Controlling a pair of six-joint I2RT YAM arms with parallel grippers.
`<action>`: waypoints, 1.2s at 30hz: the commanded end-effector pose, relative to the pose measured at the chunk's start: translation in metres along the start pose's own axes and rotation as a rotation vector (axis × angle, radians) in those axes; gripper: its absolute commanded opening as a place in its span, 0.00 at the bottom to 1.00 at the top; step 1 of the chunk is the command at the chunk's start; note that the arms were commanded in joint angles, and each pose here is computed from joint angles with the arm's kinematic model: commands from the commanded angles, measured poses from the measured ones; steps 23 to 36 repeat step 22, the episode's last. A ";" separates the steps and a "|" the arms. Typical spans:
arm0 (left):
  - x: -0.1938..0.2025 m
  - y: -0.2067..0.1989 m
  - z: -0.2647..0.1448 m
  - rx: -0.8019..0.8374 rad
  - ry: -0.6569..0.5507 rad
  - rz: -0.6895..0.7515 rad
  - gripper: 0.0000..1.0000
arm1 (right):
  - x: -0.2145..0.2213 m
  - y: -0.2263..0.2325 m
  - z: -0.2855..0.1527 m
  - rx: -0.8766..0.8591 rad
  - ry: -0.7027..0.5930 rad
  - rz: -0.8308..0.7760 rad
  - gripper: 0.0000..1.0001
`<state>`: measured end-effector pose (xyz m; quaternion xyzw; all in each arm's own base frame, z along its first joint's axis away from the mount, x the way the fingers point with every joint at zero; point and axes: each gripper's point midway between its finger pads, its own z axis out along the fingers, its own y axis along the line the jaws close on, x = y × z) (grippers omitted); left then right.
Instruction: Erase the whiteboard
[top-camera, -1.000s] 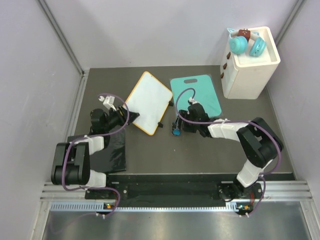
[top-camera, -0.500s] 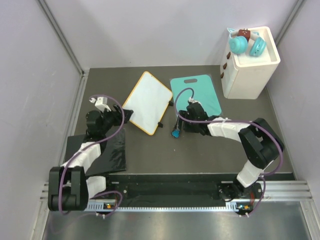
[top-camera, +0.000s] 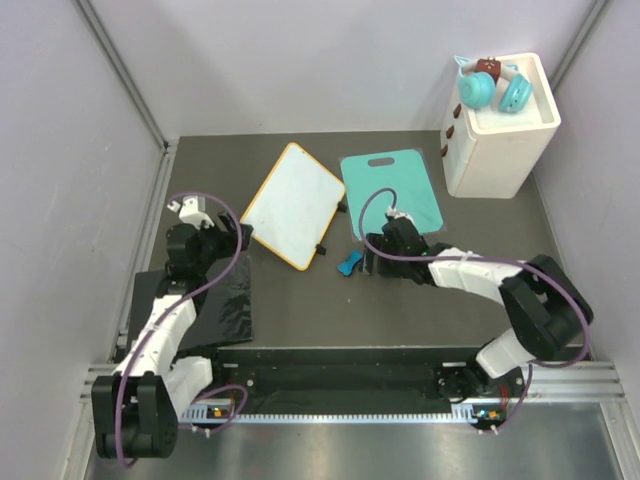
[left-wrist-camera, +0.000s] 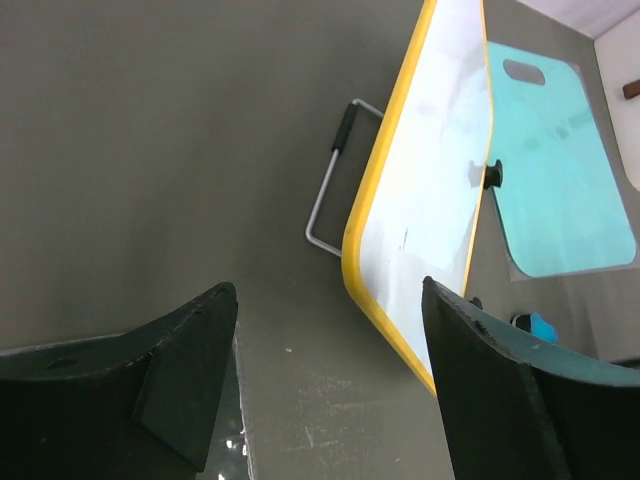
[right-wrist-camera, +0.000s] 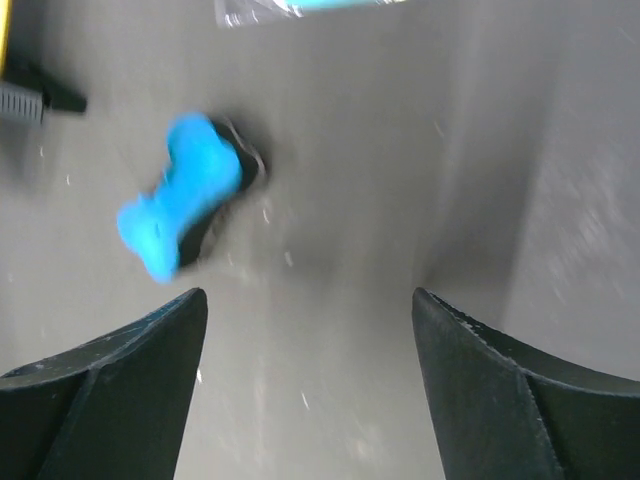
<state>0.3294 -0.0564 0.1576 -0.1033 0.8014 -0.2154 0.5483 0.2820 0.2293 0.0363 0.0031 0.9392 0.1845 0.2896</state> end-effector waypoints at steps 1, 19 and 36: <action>-0.035 -0.013 -0.012 -0.001 -0.060 0.038 0.79 | -0.026 0.008 -0.045 -0.057 -0.154 -0.014 0.83; 0.018 -0.027 -0.036 0.086 0.124 -0.062 0.99 | -0.047 -0.081 -0.200 0.162 -0.552 0.063 0.99; 0.027 -0.027 -0.029 0.105 0.166 -0.052 0.99 | -0.049 -0.083 -0.197 0.190 -0.541 0.057 0.99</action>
